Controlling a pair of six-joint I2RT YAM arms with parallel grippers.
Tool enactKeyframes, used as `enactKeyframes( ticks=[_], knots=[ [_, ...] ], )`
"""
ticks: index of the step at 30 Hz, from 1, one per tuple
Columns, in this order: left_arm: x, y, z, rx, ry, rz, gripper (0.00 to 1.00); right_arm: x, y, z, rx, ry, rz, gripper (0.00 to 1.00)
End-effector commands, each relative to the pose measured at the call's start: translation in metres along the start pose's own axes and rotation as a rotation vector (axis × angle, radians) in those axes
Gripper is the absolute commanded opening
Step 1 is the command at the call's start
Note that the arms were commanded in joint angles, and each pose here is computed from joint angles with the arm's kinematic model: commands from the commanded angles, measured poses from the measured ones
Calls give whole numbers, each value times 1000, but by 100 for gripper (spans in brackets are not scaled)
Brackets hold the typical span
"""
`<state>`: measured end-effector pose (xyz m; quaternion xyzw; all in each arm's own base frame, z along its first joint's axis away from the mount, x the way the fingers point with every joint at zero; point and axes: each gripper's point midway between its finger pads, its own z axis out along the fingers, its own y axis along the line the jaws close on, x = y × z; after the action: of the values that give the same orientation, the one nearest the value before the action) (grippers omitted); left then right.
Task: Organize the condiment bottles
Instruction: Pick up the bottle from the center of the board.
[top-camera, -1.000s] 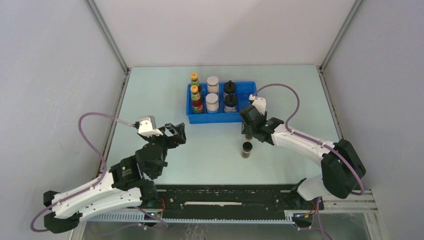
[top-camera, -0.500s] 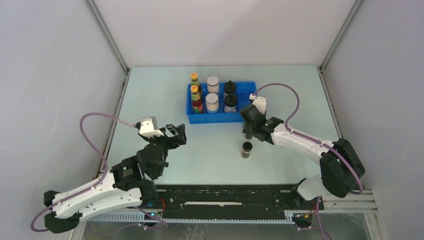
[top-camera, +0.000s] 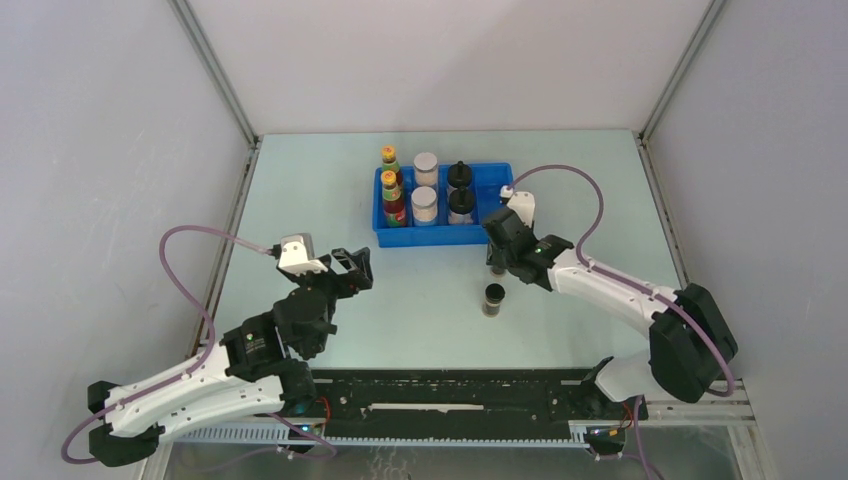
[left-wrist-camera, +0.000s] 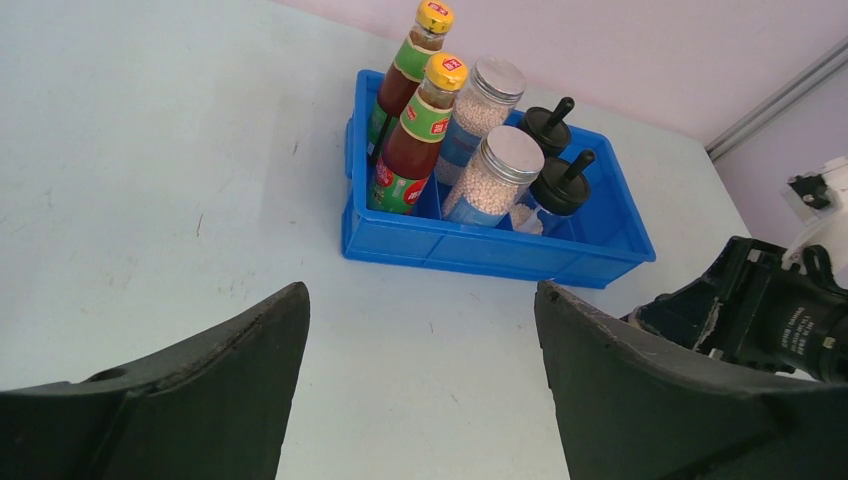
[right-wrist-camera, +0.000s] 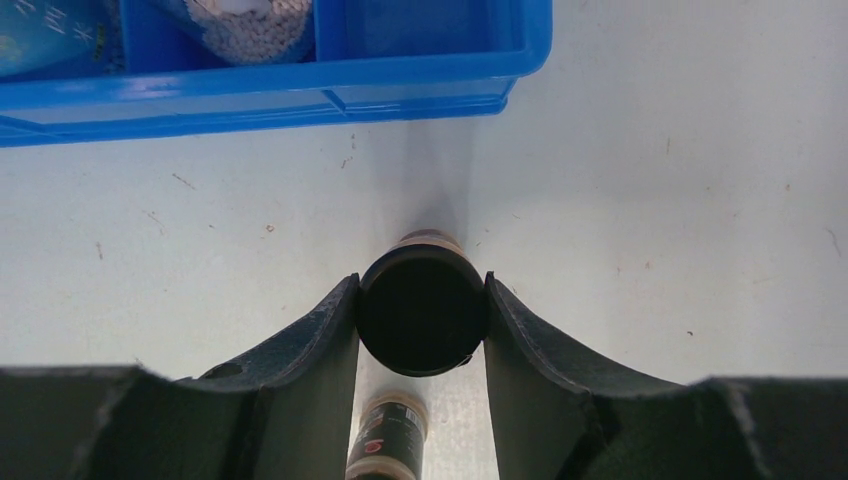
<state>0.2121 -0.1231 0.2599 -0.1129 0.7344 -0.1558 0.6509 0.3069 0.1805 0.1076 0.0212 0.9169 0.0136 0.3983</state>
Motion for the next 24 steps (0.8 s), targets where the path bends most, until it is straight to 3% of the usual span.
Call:
enactKeyframes(
  ticks=[1,15,24],
  knots=[
    [2,0,0,-1,-7,-13,87,-28,-2,-20,-19,-76,3,0],
    [-2,-4,1,3,-11,-5,87,-105,4,-68,-87,-200,0,0],
    [-4,-5,1,4,-15,-2,87,-166,11,-59,-93,-263,-11,0]
  ],
)
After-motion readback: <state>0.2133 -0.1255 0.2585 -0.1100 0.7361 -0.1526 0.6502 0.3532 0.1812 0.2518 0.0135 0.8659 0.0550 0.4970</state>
